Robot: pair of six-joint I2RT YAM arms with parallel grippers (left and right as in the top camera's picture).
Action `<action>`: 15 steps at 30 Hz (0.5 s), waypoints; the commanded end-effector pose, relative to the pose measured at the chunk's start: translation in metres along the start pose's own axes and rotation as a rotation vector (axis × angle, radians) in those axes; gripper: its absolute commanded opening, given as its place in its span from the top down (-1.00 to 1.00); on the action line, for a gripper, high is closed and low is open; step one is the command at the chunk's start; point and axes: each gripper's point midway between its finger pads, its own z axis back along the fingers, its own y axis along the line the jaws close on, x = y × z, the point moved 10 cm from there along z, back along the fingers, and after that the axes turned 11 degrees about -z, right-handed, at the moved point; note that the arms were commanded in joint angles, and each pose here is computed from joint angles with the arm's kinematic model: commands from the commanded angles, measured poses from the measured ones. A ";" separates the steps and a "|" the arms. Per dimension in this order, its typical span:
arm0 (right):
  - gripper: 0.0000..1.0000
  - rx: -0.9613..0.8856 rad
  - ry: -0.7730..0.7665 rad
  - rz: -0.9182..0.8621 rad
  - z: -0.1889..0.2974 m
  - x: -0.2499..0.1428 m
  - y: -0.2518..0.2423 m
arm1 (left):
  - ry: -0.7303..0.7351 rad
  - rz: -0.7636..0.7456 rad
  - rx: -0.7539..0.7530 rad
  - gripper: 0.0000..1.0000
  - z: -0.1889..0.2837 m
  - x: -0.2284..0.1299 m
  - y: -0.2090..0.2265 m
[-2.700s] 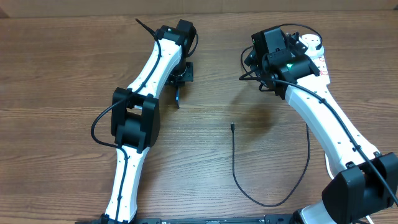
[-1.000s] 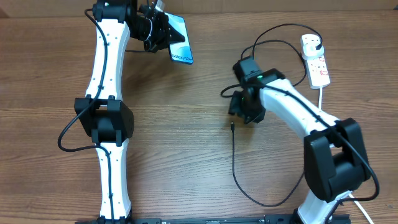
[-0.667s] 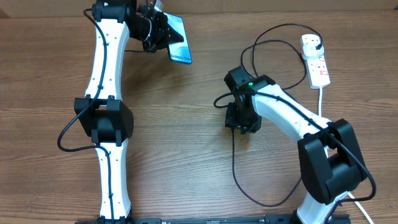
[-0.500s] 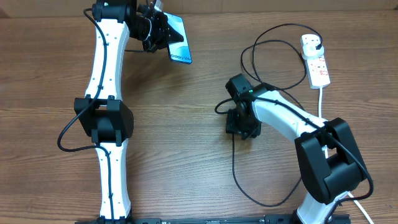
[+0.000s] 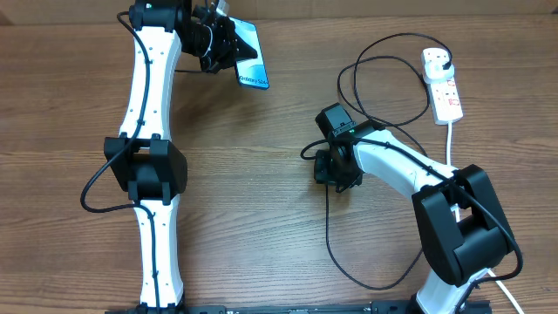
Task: Plug charger to phone and switch on socket
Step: 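Lower the right gripper and grasp the black cable's USB-C plug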
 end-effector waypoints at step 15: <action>0.49 -0.046 0.017 0.009 -0.010 -0.007 -0.011 | -0.015 -0.027 -0.027 0.92 0.006 0.000 -0.012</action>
